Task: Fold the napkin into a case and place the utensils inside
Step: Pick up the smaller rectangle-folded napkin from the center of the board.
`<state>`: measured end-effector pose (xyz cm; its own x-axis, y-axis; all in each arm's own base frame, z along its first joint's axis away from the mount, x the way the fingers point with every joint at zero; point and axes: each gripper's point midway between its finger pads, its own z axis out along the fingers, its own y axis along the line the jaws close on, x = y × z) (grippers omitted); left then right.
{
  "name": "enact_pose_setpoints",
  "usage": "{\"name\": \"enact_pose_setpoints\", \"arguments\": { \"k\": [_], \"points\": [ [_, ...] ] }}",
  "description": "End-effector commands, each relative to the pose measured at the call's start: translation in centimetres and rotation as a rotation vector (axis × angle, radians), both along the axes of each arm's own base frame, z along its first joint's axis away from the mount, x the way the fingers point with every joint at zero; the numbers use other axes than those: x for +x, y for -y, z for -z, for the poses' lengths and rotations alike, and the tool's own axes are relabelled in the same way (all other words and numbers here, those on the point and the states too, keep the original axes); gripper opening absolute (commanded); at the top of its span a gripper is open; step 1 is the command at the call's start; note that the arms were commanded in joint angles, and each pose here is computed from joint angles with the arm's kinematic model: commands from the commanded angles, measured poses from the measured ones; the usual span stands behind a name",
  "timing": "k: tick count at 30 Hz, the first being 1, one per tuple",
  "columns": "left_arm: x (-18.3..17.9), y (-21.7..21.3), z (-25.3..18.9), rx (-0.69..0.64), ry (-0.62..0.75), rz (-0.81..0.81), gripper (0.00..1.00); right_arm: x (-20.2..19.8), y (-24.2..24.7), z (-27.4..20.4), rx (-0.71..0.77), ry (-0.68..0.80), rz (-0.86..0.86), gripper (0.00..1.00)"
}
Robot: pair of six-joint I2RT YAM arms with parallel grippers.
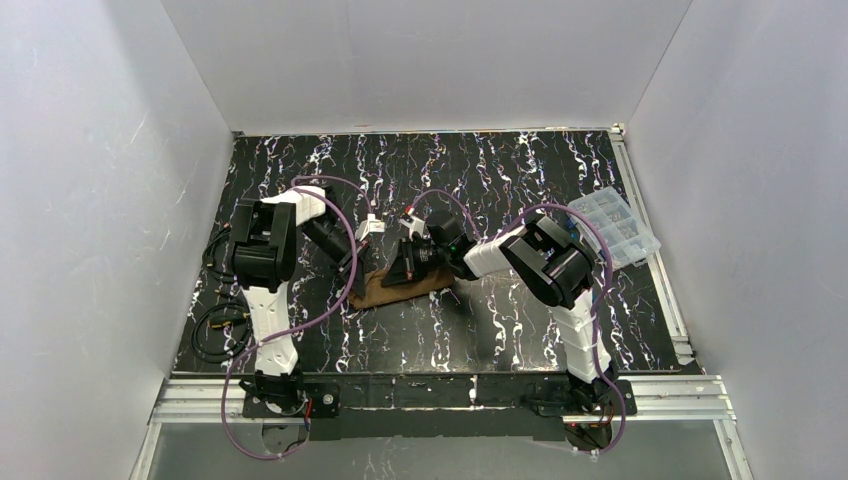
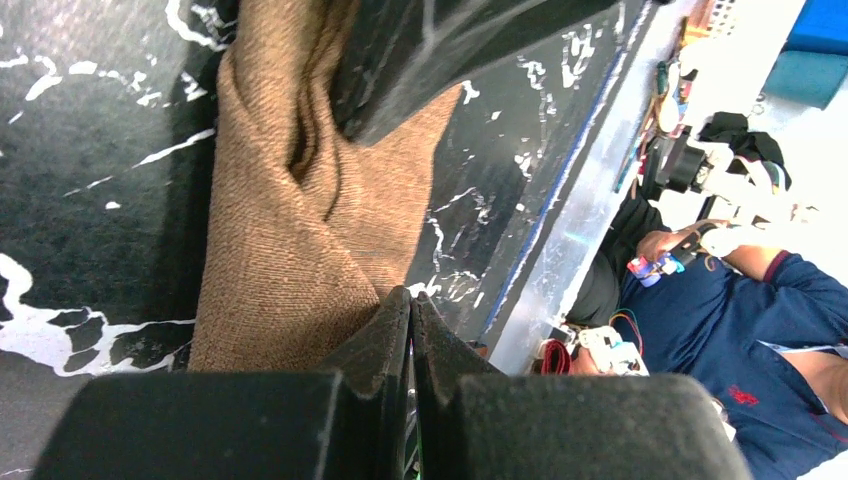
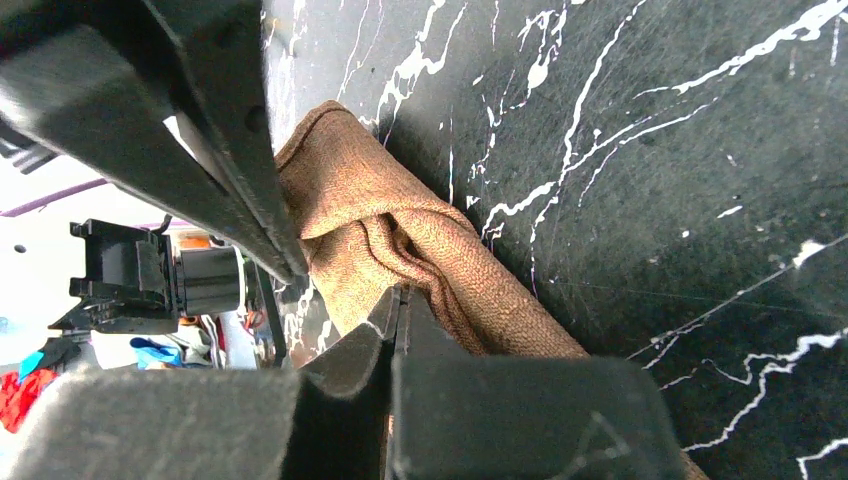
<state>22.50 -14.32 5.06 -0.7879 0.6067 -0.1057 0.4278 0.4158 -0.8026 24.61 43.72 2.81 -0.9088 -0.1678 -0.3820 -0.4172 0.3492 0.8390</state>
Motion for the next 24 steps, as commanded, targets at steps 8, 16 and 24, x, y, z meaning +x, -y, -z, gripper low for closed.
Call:
{"name": "enact_pose_setpoints", "arguments": {
  "k": [8,16,24],
  "points": [
    [0.0,-0.7,2.5,0.072,-0.015,0.001,0.0,-1.4,2.3,4.5,-0.163,-0.079,0.041,0.01],
    [-0.3,-0.9,2.8,0.134,0.065,0.059,0.0,-1.1,1.9,4.3,-0.173,-0.093,0.058,0.01],
    [3.3,-2.9,-4.8,0.237,0.436,0.101,0.31,-1.6,2.8,6.5,-0.238,-0.122,0.036,0.01]
  ]
}}
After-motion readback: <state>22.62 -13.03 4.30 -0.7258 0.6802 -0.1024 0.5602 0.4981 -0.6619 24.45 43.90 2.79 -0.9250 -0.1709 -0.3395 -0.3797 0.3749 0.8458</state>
